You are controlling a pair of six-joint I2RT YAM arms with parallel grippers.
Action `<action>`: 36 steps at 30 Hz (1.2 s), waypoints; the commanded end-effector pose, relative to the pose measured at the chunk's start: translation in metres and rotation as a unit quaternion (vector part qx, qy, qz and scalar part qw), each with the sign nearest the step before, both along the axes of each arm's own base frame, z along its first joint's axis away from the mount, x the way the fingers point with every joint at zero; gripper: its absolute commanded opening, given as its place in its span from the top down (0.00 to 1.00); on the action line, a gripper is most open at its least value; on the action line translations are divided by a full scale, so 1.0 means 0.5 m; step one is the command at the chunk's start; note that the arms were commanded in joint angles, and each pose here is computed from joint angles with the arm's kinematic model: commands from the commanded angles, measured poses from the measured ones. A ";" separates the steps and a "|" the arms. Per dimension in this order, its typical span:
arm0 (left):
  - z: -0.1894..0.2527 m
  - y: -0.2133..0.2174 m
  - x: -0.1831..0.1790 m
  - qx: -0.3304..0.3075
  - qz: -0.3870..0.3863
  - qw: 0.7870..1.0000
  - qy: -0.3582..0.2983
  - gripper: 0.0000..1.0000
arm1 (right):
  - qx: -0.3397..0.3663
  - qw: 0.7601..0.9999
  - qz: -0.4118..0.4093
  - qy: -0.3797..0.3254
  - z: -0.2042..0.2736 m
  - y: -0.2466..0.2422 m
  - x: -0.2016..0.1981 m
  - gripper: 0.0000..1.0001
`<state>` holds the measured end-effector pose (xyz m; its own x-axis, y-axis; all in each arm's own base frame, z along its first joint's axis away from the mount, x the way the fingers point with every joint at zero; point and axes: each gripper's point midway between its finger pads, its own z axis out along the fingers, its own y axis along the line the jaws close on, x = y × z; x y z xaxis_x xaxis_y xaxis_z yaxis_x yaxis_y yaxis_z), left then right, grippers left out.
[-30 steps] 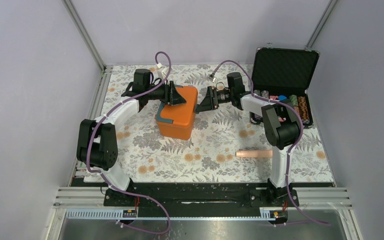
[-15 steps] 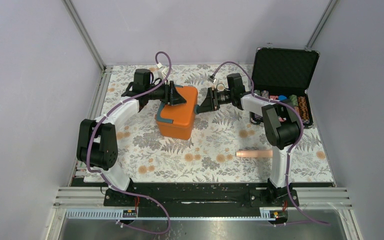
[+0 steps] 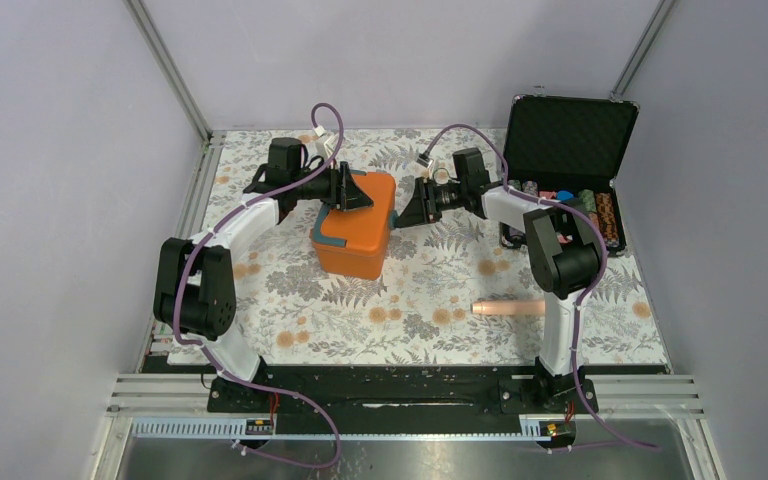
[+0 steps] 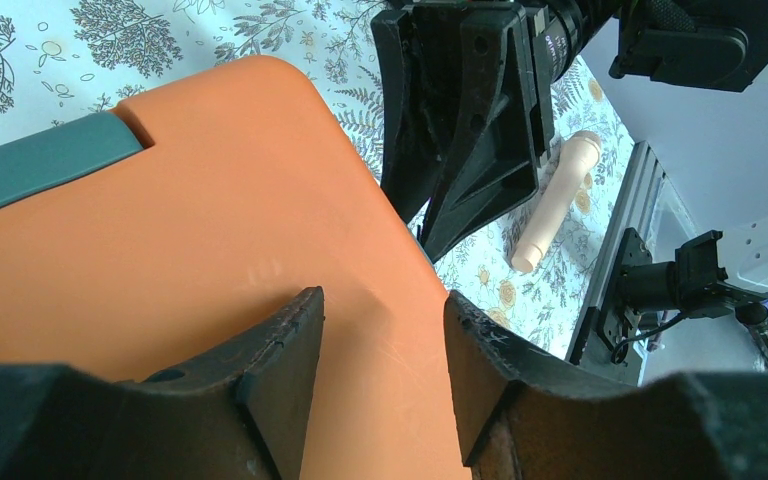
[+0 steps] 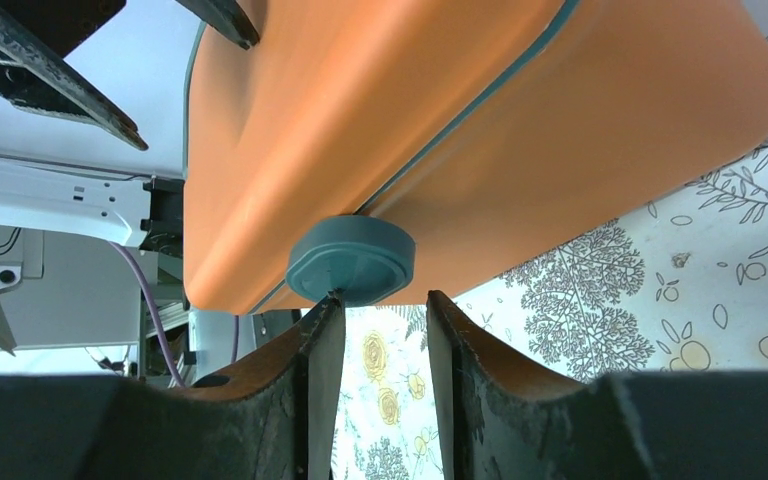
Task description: Organize the medicine kit
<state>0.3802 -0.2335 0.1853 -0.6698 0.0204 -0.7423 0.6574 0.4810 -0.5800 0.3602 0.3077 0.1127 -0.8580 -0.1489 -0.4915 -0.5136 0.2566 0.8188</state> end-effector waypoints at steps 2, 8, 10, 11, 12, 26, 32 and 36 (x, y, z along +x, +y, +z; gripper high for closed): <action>-0.073 0.009 -0.003 0.037 0.013 0.998 0.042 0.51 | 0.000 0.999 0.004 -0.039 0.016 0.025 0.022 0.58; -0.076 0.009 -0.004 0.040 0.012 0.998 0.043 0.51 | -0.010 0.999 0.003 -0.041 0.003 0.041 0.027 0.58; -0.076 0.009 -0.003 0.042 0.012 0.998 0.041 0.51 | -0.020 0.999 0.001 -0.041 -0.008 0.040 0.029 0.58; -0.077 0.009 -0.005 0.042 0.011 0.998 0.043 0.51 | -0.022 0.999 0.000 -0.040 -0.012 0.039 0.029 0.58; -0.078 0.009 -0.005 0.042 0.011 0.998 0.043 0.51 | -0.024 0.999 -0.001 -0.040 -0.015 0.039 0.030 0.58; 0.081 0.054 0.076 0.144 0.009 0.977 -0.158 0.22 | -0.134 0.973 -0.131 -0.134 0.125 -0.117 0.101 0.01; 0.193 0.150 0.150 0.221 0.121 0.939 -0.233 0.01 | -0.280 0.863 -0.311 -0.284 0.307 -0.292 0.184 0.01; 0.230 0.205 0.157 0.193 0.197 0.940 -0.198 0.01 | -0.356 0.793 -0.395 -0.299 0.383 -0.389 0.186 0.01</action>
<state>0.4506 -0.1724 0.2586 -0.3729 0.2330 -0.8981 0.6623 0.7447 -0.0818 0.4518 0.1758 0.2735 -0.5061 -0.0546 -0.8608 -0.4621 0.8598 0.2171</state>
